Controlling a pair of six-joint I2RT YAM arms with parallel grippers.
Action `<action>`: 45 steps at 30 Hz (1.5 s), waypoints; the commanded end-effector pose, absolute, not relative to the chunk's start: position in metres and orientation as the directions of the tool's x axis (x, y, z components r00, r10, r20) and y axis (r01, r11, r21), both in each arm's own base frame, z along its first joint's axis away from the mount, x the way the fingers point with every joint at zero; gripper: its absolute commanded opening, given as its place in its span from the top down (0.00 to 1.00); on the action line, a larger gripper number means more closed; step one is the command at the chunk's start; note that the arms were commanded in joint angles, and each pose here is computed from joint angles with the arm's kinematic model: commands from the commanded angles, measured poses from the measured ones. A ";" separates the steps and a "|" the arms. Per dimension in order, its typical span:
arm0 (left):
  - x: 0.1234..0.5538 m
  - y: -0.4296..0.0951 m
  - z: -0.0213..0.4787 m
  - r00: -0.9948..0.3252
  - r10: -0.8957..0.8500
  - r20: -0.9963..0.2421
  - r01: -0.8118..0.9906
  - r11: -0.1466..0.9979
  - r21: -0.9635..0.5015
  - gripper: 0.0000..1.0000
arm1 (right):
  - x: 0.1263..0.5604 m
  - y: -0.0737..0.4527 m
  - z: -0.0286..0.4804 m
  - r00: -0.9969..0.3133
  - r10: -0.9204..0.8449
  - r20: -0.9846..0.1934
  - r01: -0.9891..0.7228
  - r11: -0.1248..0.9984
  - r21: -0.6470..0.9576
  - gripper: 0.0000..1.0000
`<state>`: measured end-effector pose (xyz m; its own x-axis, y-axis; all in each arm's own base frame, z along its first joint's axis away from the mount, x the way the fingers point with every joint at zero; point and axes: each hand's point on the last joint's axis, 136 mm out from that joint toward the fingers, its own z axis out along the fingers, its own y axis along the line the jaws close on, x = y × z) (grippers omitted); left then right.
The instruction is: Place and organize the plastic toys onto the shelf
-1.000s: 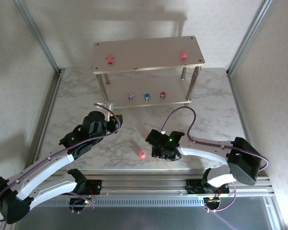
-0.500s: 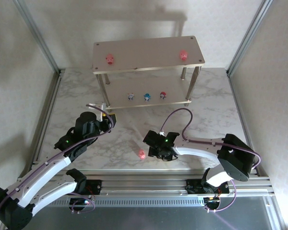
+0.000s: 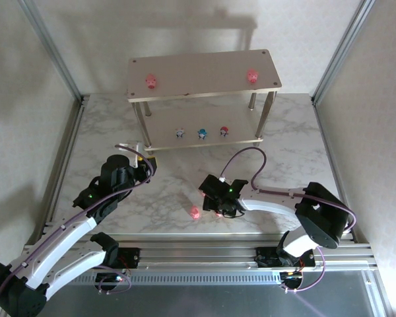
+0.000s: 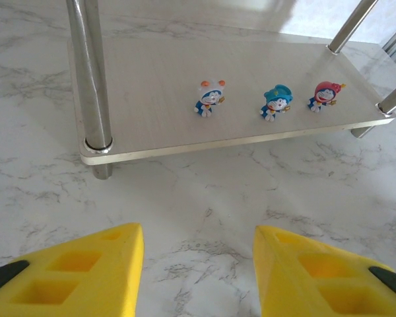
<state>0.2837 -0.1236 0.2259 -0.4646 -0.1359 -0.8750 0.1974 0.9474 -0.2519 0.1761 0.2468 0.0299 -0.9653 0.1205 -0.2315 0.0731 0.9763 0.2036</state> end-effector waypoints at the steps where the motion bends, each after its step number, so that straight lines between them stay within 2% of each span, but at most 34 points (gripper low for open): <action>1: 0.283 -0.122 0.223 -0.469 -0.125 -0.874 0.202 0.948 -0.245 0.52 | 0.185 0.255 0.031 -0.967 0.079 -0.242 0.027 0.977 0.211 0.29; 10: 0.283 -0.119 0.223 -0.469 -0.129 -0.874 0.192 0.951 -0.244 0.52 | 0.201 0.273 0.044 -0.960 0.002 -0.280 -0.065 0.971 0.231 0.28; 16: 0.283 -0.118 0.223 -0.467 -0.133 -0.874 0.188 0.951 -0.245 0.52 | 0.191 0.235 0.056 -0.964 -0.014 -0.267 -0.036 0.996 0.078 0.28; 21: 0.283 -0.116 0.224 -0.464 -0.135 -0.876 0.183 0.953 -0.243 0.52 | 0.162 0.221 0.046 -0.978 -0.088 -0.188 -0.092 0.996 0.014 0.36; 25: 0.284 -0.116 0.224 -0.465 -0.134 -0.875 0.181 0.953 -0.242 0.53 | 0.152 0.230 0.042 -0.975 -0.158 -0.156 -0.161 0.987 0.005 0.37; 36: 0.284 -0.114 0.225 -0.465 -0.131 -0.876 0.174 0.956 -0.235 0.53 | 0.165 0.241 0.034 -0.964 -0.198 -0.175 -0.191 0.980 -0.053 0.42; 45: 0.286 -0.114 0.222 -0.471 -0.119 -0.874 0.171 0.960 -0.223 0.54 | 0.170 0.241 0.027 -0.964 -0.206 -0.171 -0.198 0.978 -0.061 0.53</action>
